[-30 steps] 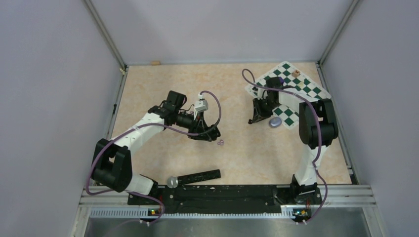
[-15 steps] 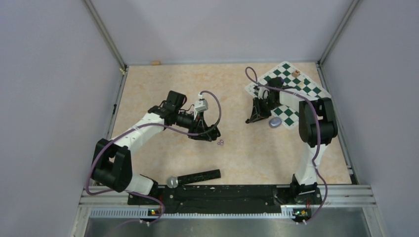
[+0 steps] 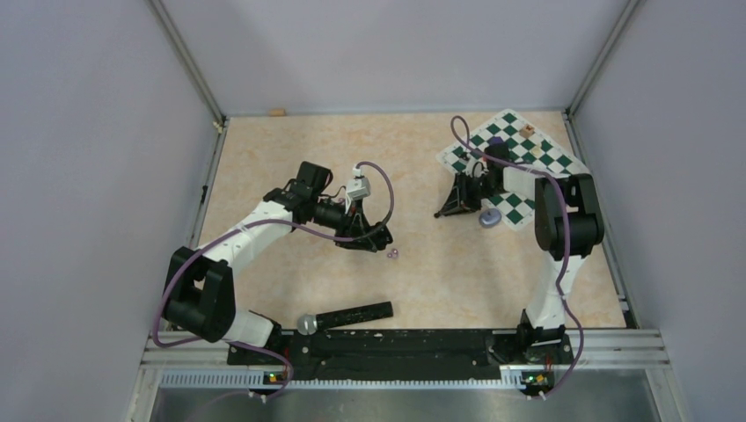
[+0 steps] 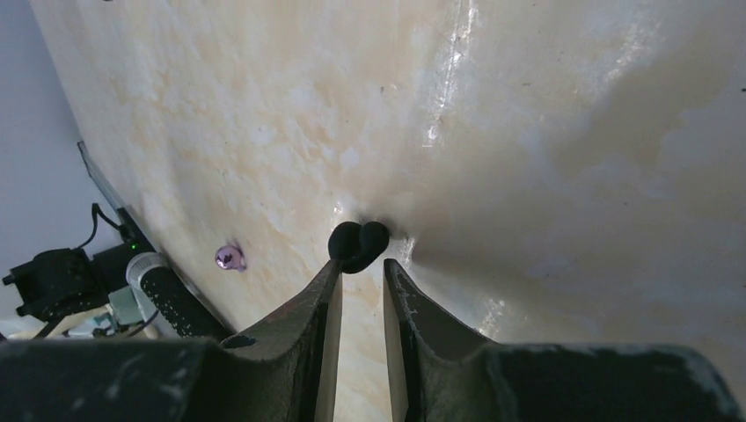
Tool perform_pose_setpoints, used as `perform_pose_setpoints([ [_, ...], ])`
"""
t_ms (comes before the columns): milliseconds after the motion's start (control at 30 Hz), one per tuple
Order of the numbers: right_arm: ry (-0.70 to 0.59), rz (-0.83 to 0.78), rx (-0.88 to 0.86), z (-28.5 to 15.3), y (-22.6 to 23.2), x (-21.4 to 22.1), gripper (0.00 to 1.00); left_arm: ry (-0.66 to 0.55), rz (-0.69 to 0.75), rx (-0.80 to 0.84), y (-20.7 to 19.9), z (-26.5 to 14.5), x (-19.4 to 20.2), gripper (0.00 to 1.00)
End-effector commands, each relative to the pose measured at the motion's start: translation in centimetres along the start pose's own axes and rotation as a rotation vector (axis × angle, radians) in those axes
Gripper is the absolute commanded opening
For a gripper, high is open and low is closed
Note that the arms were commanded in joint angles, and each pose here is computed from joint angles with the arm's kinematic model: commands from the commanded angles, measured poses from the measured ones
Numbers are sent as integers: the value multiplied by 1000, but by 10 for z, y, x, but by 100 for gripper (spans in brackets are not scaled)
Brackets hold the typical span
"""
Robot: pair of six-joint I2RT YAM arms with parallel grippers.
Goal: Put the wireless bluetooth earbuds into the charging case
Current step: Pick up the earbud from the center of the board.
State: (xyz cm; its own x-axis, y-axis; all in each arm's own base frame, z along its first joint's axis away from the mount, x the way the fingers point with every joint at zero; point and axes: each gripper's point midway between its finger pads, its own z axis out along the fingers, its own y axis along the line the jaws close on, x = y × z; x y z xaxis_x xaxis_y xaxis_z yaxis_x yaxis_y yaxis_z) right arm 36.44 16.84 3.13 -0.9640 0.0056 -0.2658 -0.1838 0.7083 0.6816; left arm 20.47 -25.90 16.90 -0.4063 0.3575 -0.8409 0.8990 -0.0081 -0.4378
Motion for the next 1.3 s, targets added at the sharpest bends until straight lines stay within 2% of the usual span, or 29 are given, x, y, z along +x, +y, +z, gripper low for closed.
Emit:
perform_pose_setpoints([
  [0, -36, 15, -89, 3, 10, -10, 23, -18, 33, 18, -3, -1, -7, 0],
  [300, -27, 45, -110, 4, 10, -7, 23, -18, 35, 20, -3, -1, -8, 0],
  [700, -40, -1, -112, -3, 18, -9, 23, -19, 37, 23, -5, -1, -9, 0],
  [1000, -42, -38, -47, 9, 13, -7, 24, -18, 40, 18, -4, -1, -9, 0],
  [1133, -68, -60, -81, 3, 26, -14, 24, -17, 39, 17, -4, -1, -9, 0],
  [1267, -134, -154, -122, -16, 54, -26, 24, -17, 45, 18, -5, -2, -10, 0],
])
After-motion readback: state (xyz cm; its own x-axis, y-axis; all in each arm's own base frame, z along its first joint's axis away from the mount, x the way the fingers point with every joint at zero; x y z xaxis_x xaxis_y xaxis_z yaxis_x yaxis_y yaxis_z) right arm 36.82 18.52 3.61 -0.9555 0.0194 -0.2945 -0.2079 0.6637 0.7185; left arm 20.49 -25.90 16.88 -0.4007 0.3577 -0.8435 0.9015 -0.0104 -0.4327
